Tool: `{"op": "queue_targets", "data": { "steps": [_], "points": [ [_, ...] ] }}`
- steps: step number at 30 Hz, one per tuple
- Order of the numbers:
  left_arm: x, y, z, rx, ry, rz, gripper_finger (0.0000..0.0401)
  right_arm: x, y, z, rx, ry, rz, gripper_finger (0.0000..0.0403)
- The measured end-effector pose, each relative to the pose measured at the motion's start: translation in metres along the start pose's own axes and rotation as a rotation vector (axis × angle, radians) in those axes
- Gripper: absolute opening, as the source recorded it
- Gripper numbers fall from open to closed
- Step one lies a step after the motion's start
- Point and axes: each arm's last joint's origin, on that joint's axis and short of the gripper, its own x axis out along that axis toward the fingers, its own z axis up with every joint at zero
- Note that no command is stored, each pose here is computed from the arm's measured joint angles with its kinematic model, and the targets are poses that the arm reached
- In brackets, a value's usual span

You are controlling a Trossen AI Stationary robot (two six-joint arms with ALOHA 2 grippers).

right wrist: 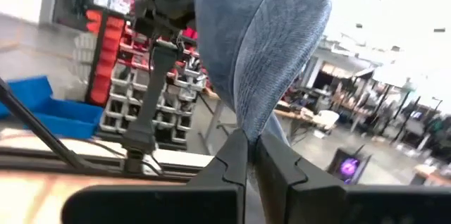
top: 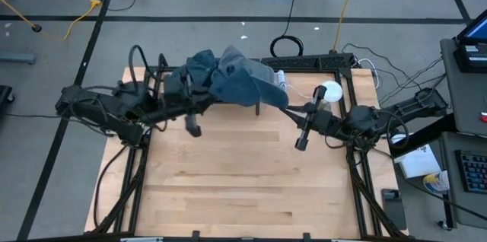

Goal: Pick & Place hat
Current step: Stack the dark blue cap on top of the other dark blue cap on the shelf

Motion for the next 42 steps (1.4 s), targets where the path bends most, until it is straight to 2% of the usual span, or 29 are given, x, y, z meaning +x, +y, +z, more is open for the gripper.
{"op": "queue_targets", "data": {
  "steps": [7, 11, 15, 18, 24, 27, 32, 37, 42],
  "points": [
    [-0.028, 0.013, 0.012, -0.214, 0.103, -0.020, 0.0004, 0.000, 0.000, 0.001, -0.145, -0.007, -0.001, 0.0007],
    [-0.042, 0.020, 0.018, -0.328, 0.139, -0.021, 0.0004, 0.000, 0.000, 0.000, -0.177, -0.007, 0.005, 0.0010],
    [-0.050, 0.027, 0.026, -0.474, 0.123, -0.041, 0.0003, -0.001, 0.001, -0.001, -0.157, 0.007, 0.008, 0.0031],
    [-0.056, 0.034, 0.036, -0.579, 0.092, -0.077, 0.0003, -0.005, 0.006, 0.002, 0.008, -0.008, 0.052, 0.0061],
    [-0.052, 0.039, 0.030, -0.625, 0.174, -0.164, 0.0002, -0.012, 0.013, 0.004, 0.470, -0.002, 0.366, 0.0130],
    [-0.053, 0.044, 0.032, -0.675, 0.195, -0.205, 0.0002, -0.011, 0.018, 0.002, 0.655, 0.059, 0.448, 0.0156],
    [-0.048, 0.046, 0.028, -0.712, 0.263, -0.267, 0.0002, -0.002, 0.021, -0.006, 0.795, 0.115, 0.388, 0.0175],
    [-0.045, 0.048, 0.025, -0.737, 0.298, -0.293, 0.0002, 0.014, 0.008, -0.011, 0.963, 0.099, 0.292, 0.0182],
    [-0.044, 0.051, 0.021, -0.744, 0.338, -0.269, 0.0001, 0.030, -0.003, -0.017, 1.141, 0.091, 0.323, 0.0182]
  ]
}}
